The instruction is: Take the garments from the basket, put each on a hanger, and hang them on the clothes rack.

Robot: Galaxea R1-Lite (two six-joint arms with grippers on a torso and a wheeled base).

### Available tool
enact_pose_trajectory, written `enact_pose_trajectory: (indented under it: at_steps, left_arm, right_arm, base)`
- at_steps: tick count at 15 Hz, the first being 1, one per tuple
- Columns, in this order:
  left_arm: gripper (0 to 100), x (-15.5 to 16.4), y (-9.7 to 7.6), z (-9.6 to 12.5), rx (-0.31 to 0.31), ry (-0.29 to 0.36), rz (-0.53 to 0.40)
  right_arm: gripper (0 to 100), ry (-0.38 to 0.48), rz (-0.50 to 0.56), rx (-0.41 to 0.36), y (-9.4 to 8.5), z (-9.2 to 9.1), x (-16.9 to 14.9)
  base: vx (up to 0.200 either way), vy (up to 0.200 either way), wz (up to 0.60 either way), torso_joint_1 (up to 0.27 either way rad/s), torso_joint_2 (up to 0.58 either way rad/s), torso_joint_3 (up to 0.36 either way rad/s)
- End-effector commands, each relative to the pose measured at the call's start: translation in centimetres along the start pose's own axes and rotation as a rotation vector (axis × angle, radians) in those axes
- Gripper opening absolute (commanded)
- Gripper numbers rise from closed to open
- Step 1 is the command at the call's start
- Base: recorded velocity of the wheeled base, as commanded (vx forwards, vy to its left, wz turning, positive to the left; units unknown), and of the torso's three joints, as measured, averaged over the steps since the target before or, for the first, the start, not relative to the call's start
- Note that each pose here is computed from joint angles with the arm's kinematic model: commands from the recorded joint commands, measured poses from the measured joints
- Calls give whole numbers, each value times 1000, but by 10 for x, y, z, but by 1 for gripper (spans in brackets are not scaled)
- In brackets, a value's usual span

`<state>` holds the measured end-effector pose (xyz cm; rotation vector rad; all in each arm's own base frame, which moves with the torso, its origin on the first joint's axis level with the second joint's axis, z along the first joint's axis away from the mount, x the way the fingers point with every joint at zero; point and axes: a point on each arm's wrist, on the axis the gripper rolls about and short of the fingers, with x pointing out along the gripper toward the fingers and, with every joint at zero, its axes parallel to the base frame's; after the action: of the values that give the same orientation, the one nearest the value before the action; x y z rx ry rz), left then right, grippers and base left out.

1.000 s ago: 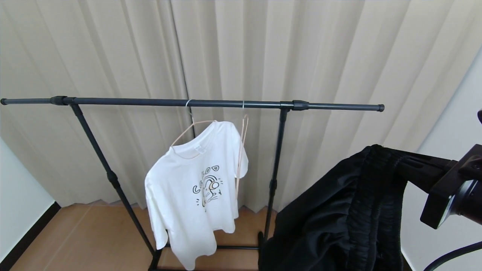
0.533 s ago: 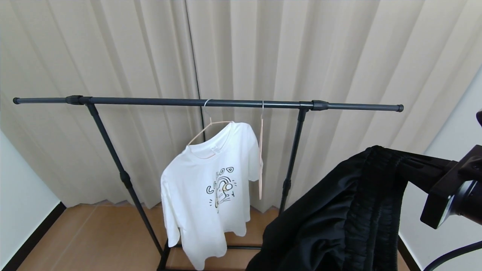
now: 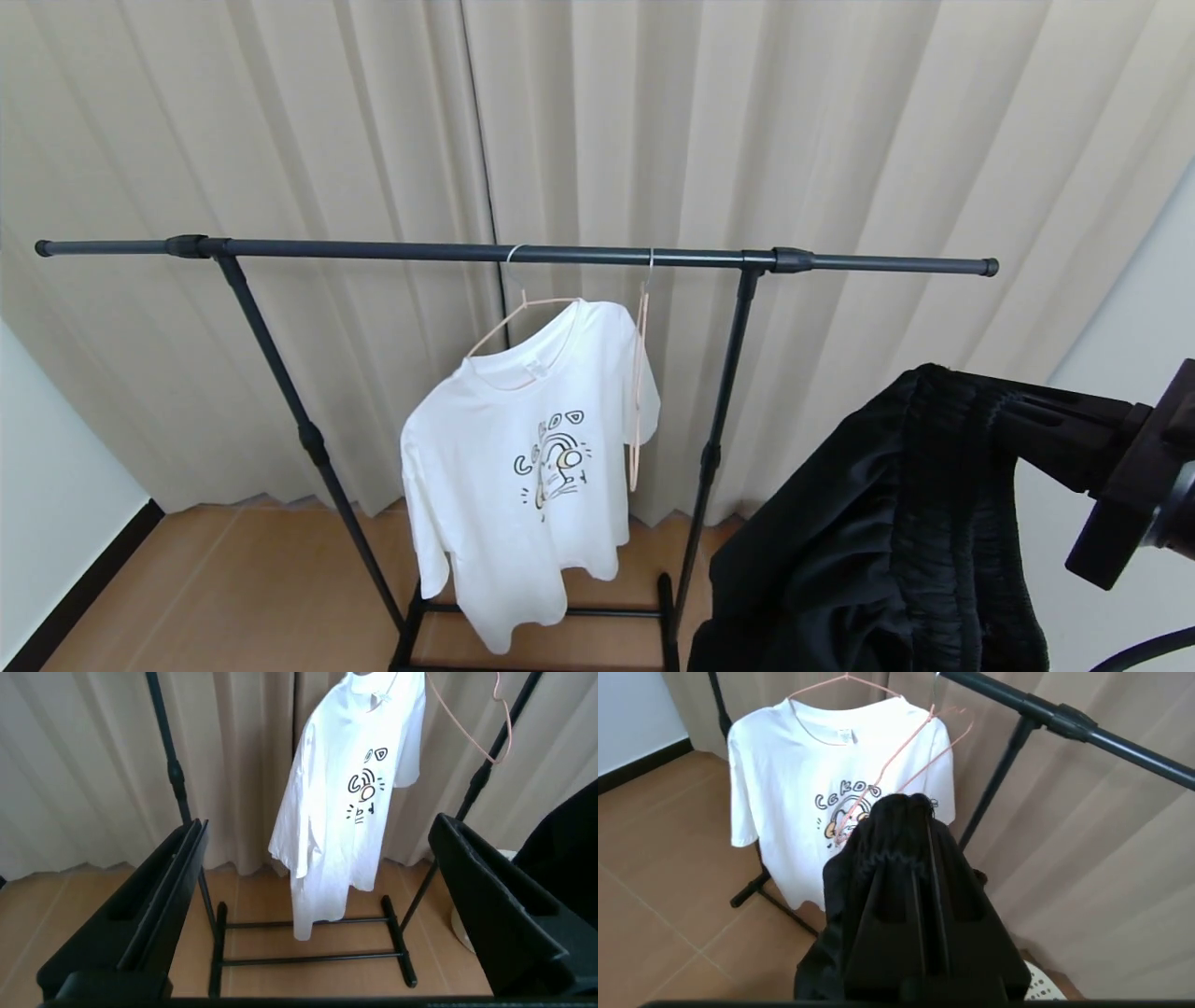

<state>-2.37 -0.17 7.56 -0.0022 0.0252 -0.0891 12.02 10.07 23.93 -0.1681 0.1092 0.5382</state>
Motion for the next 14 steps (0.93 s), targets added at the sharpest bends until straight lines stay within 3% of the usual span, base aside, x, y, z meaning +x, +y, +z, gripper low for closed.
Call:
enact_pose_trajectory:
  at_steps: [1,3,10,14]
  left_arm:
    - [100,0,0,0,0,-1,0]
    - [100,0,0,0,0,-1,0]
    - [100,0,0,0,0,-1,0]
    - [100,0,0,0,0,-1,0]
  right_arm:
    - [0,-21,7,3,-1,2,-5]
    - [0,-15,6,0,-1,0,-5]
    - [0,0,6,-40,-1,-6,-7]
    - [0,-1,6,-39,-1,-5,-7]
  base:
    - [0,0,-600,-2,-2,-2]
    - [0,0,-600,-2,2,5]
    - [0,0,0,0,0,0]
    - [-200,0,0,6,4,2]
